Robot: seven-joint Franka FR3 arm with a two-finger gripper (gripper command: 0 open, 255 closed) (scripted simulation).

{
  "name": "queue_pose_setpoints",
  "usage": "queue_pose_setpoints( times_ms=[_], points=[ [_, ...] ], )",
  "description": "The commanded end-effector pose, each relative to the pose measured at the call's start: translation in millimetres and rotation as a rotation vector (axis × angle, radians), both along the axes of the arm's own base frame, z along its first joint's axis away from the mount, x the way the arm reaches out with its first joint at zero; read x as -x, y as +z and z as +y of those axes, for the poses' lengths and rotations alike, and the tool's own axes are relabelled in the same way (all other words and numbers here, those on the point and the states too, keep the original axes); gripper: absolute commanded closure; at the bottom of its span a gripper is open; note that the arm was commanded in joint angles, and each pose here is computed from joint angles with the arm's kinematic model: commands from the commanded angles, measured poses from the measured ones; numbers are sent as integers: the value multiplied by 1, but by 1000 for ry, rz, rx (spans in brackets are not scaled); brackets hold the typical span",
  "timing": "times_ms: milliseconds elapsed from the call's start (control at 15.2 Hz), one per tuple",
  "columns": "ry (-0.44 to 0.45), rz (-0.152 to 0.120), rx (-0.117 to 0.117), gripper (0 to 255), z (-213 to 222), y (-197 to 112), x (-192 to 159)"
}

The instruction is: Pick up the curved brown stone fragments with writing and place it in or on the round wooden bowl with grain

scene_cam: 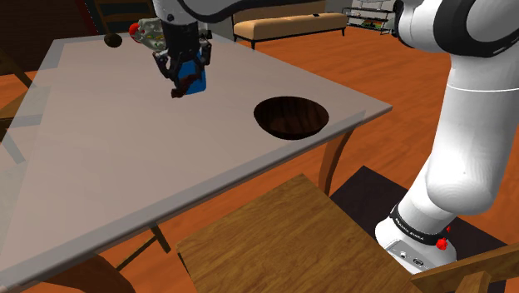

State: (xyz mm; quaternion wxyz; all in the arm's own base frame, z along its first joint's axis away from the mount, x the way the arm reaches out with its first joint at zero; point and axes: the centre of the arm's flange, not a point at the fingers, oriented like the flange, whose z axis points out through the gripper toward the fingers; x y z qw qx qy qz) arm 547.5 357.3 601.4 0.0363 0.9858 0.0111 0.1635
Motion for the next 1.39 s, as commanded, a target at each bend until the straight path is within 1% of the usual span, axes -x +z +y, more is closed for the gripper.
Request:
queue_pose_setpoints(
  times_ms=[0, 528, 1320],
  points=[
    [0, 0, 0, 255, 1, 11, 1],
    [0, 0, 0, 255, 1, 51, 1],
    [0, 0, 0, 255, -80, 53, 137]
  ],
)
